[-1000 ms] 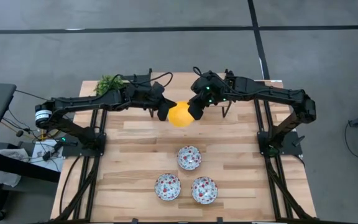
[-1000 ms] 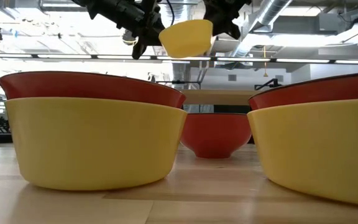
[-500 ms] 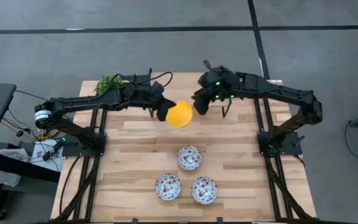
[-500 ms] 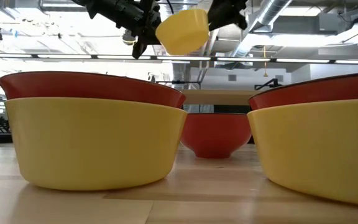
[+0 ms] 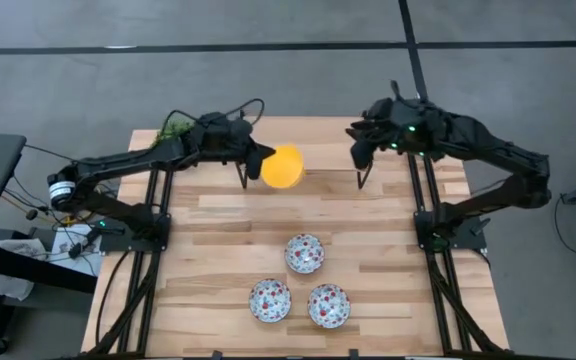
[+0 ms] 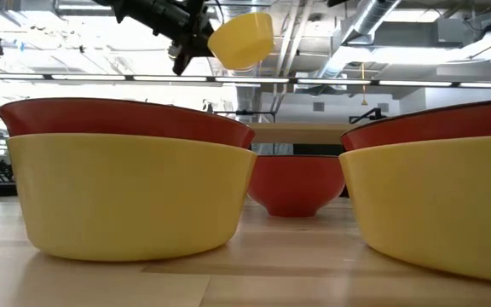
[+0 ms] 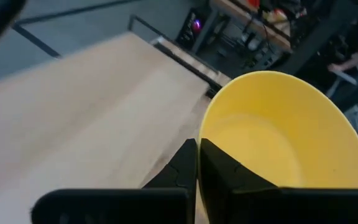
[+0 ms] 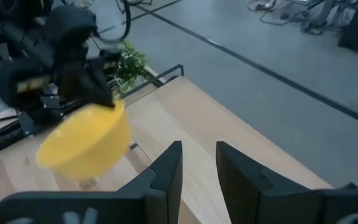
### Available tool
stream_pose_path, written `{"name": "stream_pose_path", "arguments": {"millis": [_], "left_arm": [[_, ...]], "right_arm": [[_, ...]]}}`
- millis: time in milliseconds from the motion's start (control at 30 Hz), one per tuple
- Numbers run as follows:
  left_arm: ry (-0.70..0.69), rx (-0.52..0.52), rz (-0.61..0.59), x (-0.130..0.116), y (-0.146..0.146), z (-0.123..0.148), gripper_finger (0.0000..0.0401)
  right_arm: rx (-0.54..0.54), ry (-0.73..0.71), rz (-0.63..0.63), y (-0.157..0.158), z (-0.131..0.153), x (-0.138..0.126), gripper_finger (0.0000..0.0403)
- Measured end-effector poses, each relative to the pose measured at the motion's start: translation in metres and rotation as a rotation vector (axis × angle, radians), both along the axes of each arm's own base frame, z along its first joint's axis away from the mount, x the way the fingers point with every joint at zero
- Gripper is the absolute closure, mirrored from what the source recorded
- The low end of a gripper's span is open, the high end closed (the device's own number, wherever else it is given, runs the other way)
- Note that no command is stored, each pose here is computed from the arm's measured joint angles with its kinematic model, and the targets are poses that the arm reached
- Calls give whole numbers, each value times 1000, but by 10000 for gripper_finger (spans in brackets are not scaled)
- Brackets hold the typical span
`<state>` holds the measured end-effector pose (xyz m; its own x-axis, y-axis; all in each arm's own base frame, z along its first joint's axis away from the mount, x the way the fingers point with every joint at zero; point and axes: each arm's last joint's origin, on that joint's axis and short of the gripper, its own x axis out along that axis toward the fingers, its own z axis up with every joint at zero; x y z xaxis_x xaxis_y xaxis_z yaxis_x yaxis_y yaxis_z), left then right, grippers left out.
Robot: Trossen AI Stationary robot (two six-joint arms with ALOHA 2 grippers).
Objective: Pick & Place Mini bowls
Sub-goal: Put the top yellow bowl on the shelf
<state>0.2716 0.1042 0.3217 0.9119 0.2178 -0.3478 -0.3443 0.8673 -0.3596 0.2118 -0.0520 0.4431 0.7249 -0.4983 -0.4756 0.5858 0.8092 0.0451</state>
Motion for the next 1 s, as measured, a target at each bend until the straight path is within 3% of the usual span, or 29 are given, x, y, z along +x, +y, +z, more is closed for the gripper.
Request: {"name": "stream_pose_path", "arguments": {"millis": [267, 433, 600, 733, 1000], "left_arm": [[-55, 8, 92, -30, 23, 18, 394], [16, -4, 139, -41, 35, 27, 394], [65, 34, 172, -41, 48, 39, 395], [183, 81, 219, -33, 61, 40, 395], [332, 33, 247, -13, 95, 8, 393]], "right_arm": [[-3, -8, 31, 18, 5, -13, 316], [-2, 4, 61, 24, 3, -9, 316], [-7, 30, 65, 27, -1, -4, 316], [-12, 39, 63, 28, -2, -3, 316], [-8, 50, 61, 28, -3, -3, 316]]}}
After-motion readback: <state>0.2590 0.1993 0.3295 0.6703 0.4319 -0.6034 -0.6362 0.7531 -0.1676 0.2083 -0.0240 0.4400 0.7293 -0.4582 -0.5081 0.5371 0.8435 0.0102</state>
